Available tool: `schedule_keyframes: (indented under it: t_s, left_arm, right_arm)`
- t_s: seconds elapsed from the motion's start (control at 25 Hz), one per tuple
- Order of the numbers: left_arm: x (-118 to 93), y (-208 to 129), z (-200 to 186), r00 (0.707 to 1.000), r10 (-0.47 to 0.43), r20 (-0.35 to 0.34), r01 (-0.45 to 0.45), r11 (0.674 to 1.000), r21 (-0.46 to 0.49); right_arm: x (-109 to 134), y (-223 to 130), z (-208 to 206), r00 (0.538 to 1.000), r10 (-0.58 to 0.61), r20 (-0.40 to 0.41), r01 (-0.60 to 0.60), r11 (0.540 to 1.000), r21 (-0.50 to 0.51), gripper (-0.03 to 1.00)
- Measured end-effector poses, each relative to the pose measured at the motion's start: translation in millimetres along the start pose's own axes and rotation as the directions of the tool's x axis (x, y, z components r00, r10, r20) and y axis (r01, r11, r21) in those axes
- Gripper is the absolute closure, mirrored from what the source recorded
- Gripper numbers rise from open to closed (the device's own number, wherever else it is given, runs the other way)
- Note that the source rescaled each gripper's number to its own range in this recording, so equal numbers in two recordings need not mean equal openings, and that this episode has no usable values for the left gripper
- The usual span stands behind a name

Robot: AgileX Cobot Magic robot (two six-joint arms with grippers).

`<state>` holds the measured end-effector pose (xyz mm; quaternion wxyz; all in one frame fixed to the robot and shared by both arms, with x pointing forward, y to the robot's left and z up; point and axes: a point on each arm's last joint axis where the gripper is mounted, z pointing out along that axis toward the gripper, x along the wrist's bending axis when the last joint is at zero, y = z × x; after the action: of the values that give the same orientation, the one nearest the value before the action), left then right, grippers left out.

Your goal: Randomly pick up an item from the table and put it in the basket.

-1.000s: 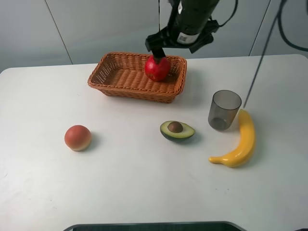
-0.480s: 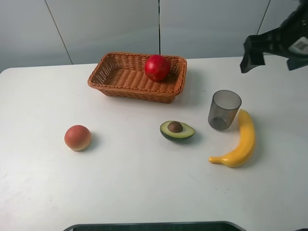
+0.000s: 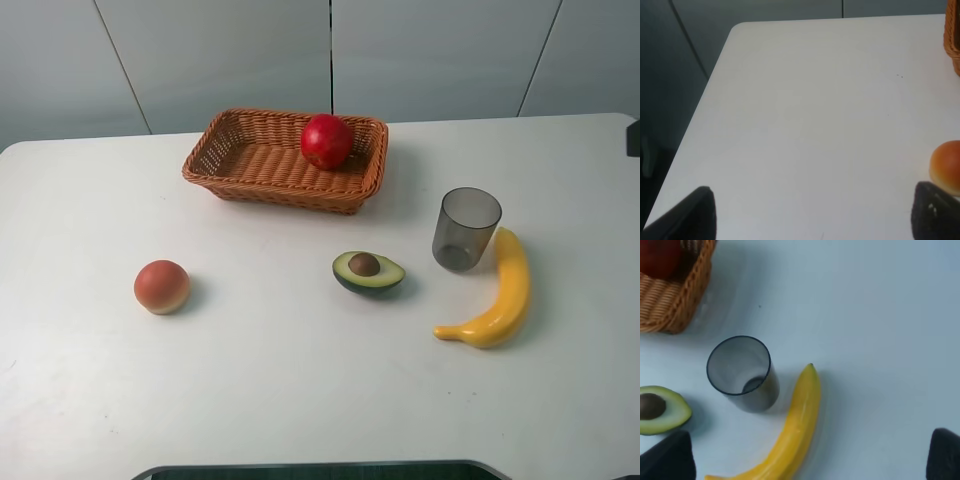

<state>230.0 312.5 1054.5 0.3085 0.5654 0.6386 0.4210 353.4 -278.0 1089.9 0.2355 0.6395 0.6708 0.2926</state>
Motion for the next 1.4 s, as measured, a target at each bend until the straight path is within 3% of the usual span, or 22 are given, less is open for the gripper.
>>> schedule_keyframes:
  t_s: [0.28, 0.68, 0.96, 1.4]
  left_arm:
    - [0, 0, 0, 1.0, 0.0, 0.0, 0.0, 1.0, 0.0]
    - [0, 0, 0, 1.0, 0.0, 0.0, 0.0, 1.0, 0.0]
    - [0, 0, 0, 1.0, 0.0, 0.0, 0.0, 1.0, 0.0]
    - [0, 0, 0, 1.0, -0.002, 0.0, 0.002, 1.0, 0.0]
  right_arm:
    - [-8, -41, -32, 1.0, -0.013, -0.018, 0.011, 0.995, -0.099, -0.03]
    - [-11, -95, -52, 0.994, -0.004, -0.112, -0.02, 0.977, -0.21, -0.03]
    - [-16, -113, -64, 0.995, -0.012, -0.103, -0.016, 0.963, -0.27, -0.03]
    - [-17, -115, -59, 0.995, -0.033, -0.094, 0.006, 0.961, -0.276, -0.03]
